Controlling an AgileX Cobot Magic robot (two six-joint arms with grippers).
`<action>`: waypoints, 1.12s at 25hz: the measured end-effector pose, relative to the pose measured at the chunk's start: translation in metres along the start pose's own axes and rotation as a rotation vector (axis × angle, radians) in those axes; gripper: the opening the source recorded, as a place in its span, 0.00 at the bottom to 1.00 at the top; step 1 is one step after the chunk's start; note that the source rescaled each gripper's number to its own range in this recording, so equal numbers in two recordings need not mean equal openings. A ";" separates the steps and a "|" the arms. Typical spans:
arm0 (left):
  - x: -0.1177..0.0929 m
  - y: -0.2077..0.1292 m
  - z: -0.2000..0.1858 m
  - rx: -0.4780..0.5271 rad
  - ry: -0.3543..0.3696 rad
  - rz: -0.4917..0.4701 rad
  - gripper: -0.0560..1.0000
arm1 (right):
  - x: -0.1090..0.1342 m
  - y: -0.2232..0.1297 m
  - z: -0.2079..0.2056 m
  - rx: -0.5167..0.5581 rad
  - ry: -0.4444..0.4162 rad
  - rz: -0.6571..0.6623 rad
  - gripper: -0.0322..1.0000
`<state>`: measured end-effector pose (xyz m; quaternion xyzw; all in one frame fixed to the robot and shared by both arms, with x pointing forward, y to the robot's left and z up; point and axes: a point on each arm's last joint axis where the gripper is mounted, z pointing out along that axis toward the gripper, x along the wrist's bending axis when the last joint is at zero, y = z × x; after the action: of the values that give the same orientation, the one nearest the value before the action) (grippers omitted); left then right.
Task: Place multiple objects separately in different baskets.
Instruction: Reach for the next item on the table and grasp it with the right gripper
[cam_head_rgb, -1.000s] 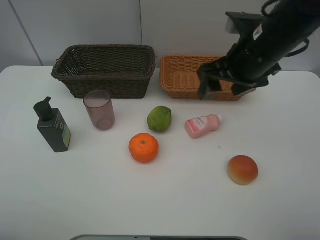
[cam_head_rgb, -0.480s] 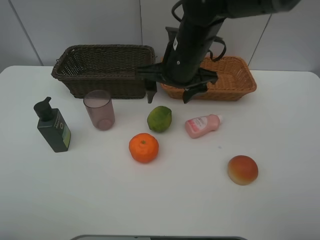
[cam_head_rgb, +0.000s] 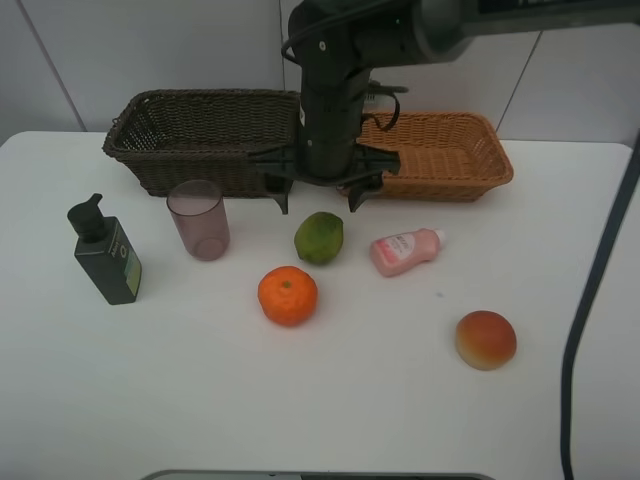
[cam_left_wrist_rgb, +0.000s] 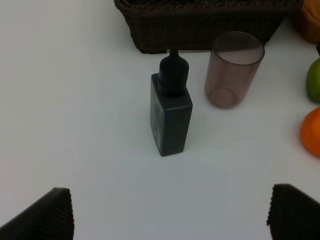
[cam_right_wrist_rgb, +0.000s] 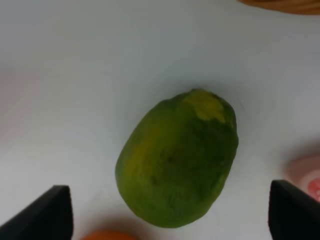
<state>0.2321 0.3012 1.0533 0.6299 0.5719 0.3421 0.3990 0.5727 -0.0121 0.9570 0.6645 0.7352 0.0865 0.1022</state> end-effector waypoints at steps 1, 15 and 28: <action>0.000 0.000 0.000 0.000 0.000 0.000 0.99 | 0.001 0.000 0.004 0.007 -0.004 0.010 0.70; 0.000 0.000 0.000 0.000 0.000 0.000 0.99 | -0.003 0.007 0.023 -0.021 -0.009 0.101 1.00; 0.000 0.000 0.000 0.000 0.000 0.000 0.99 | 0.002 0.001 0.058 0.025 -0.032 0.090 1.00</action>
<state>0.2321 0.3012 1.0533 0.6299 0.5719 0.3421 0.3990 0.5889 -0.0108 0.9008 0.6993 0.7040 0.0713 0.1016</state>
